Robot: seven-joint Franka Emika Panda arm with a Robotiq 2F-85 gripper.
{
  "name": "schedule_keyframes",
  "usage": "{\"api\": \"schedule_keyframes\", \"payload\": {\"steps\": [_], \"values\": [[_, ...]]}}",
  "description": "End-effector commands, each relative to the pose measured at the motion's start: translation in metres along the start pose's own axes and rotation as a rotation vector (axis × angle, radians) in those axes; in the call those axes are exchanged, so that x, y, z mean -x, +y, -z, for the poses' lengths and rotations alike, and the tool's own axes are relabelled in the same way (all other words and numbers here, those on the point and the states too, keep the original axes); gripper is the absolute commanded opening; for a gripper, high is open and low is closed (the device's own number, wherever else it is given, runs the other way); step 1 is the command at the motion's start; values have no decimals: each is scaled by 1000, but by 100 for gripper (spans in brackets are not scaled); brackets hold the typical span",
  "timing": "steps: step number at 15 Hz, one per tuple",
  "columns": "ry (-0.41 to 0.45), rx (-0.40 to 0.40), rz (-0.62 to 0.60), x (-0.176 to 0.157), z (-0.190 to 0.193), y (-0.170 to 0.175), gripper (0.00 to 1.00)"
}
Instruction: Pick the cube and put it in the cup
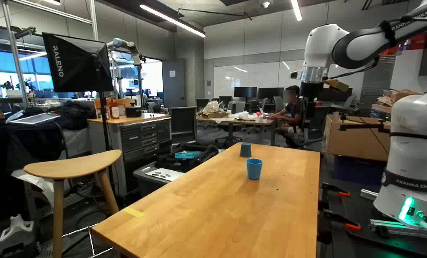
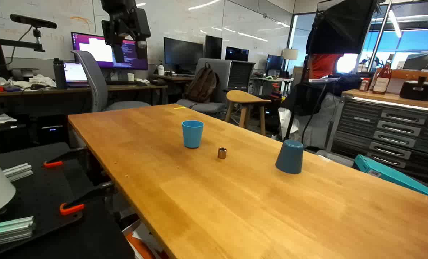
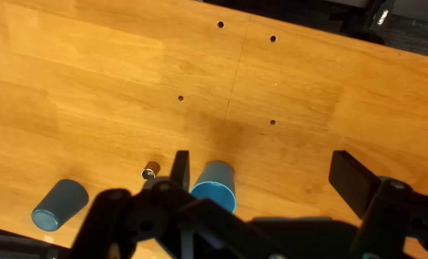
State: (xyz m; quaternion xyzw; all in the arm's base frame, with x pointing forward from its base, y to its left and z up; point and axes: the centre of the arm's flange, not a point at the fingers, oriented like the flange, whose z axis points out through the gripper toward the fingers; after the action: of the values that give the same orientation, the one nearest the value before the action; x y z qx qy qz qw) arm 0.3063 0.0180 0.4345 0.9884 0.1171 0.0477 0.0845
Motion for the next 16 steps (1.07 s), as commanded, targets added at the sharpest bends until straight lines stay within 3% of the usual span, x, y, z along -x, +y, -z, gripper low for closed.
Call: {"api": "schedule_keyframes", "payload": {"steps": [1,5,7,9,16], "values": [[-2,0,0,0,-1,0,100],[-6,-1,1,0,-2,0,100],[-34,-40,-46,-30,-17,19,100],[-83,-66,-129,-64,-39,48,100],[-232,-161,-471,-110,-116,127,100]]}}
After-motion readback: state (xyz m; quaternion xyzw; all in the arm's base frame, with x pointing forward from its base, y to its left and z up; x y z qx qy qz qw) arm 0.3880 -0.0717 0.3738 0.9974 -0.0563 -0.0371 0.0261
